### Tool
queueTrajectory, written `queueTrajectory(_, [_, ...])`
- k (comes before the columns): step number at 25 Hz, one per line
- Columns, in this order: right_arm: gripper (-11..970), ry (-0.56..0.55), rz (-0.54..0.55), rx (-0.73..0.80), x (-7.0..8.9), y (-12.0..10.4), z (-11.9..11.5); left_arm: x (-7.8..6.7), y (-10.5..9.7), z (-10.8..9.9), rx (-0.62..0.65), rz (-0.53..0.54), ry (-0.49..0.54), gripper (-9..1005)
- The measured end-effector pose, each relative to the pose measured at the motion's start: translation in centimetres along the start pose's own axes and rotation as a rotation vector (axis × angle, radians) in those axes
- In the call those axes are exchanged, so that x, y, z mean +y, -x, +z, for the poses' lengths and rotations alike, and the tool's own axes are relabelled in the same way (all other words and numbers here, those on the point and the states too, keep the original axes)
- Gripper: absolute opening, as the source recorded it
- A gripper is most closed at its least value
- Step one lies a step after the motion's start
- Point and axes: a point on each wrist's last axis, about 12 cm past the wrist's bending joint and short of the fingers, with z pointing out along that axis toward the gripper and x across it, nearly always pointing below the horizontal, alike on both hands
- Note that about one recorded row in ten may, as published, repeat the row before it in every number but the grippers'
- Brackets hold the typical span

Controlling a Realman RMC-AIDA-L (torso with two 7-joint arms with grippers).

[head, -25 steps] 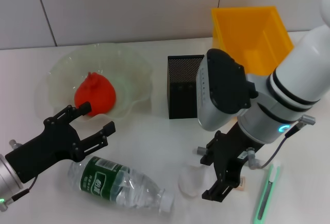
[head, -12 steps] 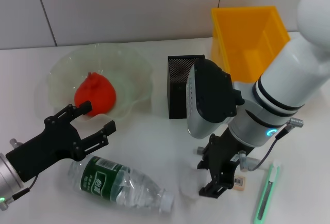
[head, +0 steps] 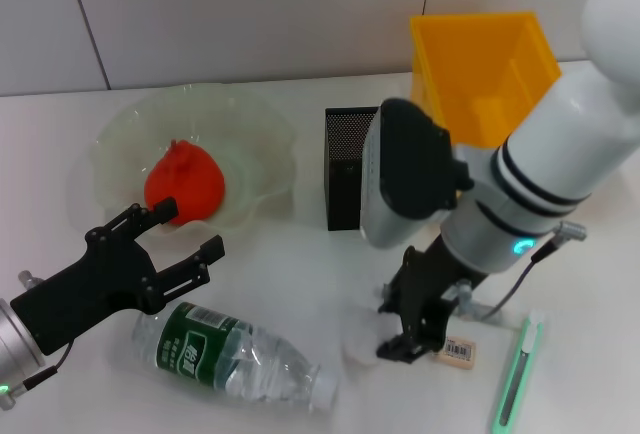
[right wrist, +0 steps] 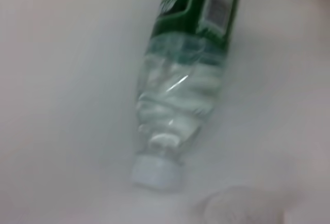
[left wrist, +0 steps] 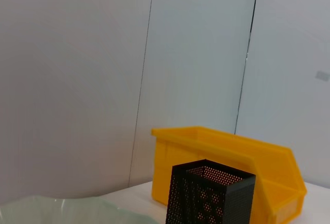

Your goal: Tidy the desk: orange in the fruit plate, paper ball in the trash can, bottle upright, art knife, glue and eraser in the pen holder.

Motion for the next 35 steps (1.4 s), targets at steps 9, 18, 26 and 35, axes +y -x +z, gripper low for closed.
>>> queueTrajectory(9, [439,-0.113,0.142,-0.17,-2.2,-0.7,-6.8,-0.1,0.1,0.1,-0.002,0.001,-0.011,782])
queueTrajectory(18, [437,-0.437,0.304,-0.284,-5.7,-4.2,-12.9,-0.2,0.0,0.1,-0.004,-0.02,-0.015,776])
queueTrajectory(26, [436,-0.632,0.412,-0.32,-7.7,-7.5,-13.2,-0.2,0.1,0.0,-0.003,-0.019,-0.015,771])
queueTrajectory(35, [511,-0.681,0.638,-0.408,-9.9,-10.3,-10.3,-0.3,0.0,0.1,0.003,-0.017,-0.029,766])
